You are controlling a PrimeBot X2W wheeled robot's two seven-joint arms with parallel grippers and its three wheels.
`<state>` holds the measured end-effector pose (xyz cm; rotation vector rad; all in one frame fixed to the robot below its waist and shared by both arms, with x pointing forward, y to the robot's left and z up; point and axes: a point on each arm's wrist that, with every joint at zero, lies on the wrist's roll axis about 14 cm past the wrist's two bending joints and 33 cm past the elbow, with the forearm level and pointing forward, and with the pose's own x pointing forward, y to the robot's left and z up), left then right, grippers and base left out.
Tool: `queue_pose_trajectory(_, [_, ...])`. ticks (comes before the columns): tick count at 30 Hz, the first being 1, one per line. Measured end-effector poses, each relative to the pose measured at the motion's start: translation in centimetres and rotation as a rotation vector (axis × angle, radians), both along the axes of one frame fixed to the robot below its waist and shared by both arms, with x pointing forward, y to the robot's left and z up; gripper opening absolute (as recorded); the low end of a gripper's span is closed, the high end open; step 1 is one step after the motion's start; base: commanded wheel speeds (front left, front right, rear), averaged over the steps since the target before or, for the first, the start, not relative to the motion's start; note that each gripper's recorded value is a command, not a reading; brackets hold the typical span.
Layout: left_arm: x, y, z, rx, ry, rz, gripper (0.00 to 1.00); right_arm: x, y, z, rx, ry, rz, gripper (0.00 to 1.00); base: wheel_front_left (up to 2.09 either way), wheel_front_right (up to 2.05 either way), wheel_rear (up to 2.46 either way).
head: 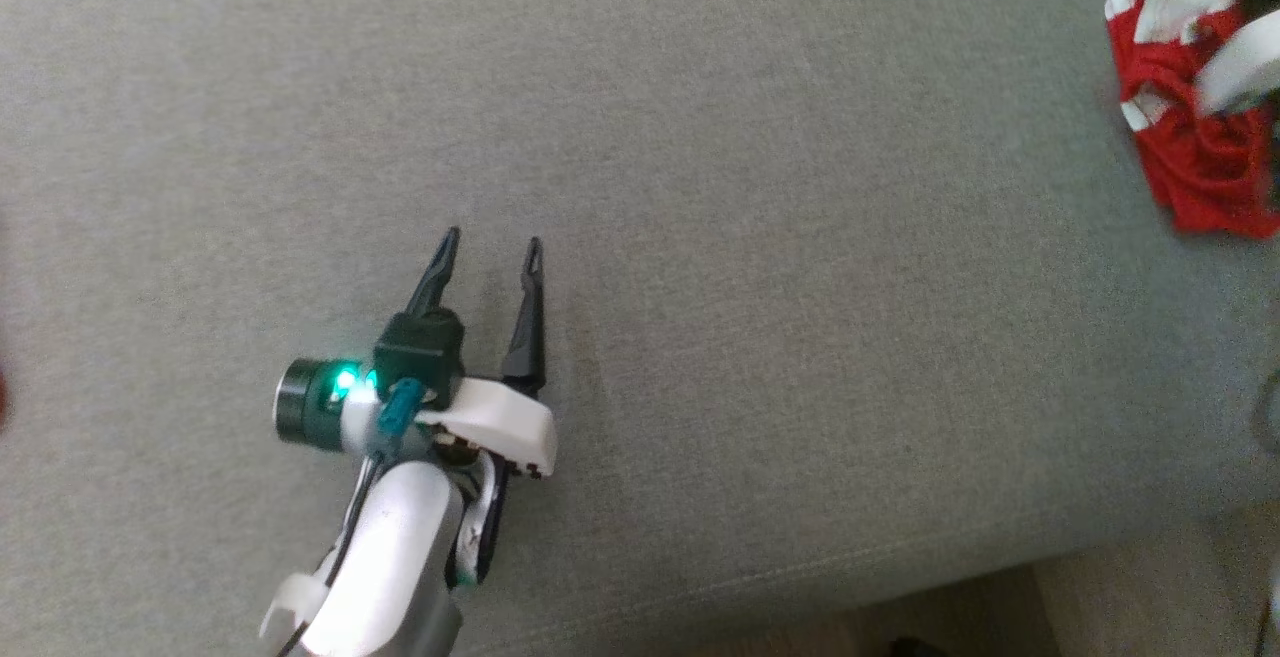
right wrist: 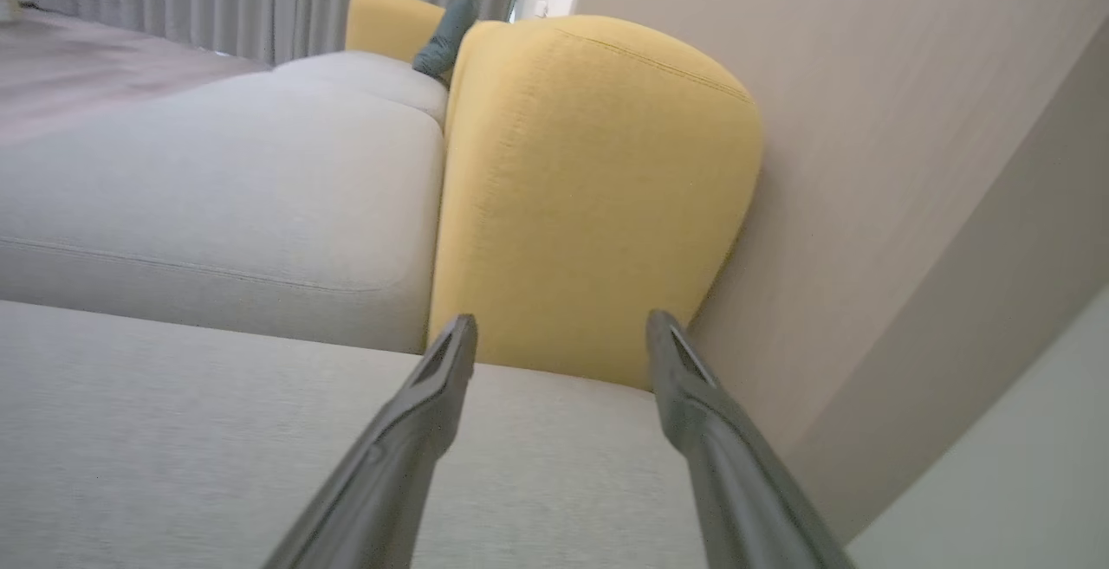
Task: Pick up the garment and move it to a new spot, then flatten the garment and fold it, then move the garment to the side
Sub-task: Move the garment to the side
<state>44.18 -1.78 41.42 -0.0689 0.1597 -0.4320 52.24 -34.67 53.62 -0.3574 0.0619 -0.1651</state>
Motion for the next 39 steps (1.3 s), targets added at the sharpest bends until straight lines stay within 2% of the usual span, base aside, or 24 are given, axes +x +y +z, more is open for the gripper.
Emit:
queue_pose_trajectory(8, [-1.0, 5.4, 1.1, 0.029, -0.007, 0.171, 1.00, -2.3, 9.7, -3.8, 0.181, -0.004, 0.162, 1.00, 0.00, 0.00, 0.00])
queue_pose_trajectory(15, [-2.9, 10.0, 1.7, 0.061, -0.008, 0.299, 1.00, -6.1, 14.7, -7.7, 0.312, 0.069, 0.212, 1.00, 0.00, 0.00, 0.00])
queue_pose_trajectory(21, [-4.3, 12.5, 2.4, 0.070, -0.019, 0.372, 1.00, -9.0, 16.4, -9.8, 0.360, 0.122, 0.219, 1.00, 0.00, 0.00, 0.00])
queue_pose_trajectory(26, [-5.4, 14.3, 2.9, 0.071, -0.028, 0.425, 1.00, -10.2, 16.8, -9.2, 0.388, 0.098, 0.216, 1.00, 0.00, 0.00, 0.00])
queue_pose_trajectory(39, [-7.1, 15.7, 3.7, 0.067, -0.048, 0.465, 1.00, -12.8, 16.7, -6.7, 0.460, 0.004, 0.208, 1.00, 0.00, 0.00, 0.00])
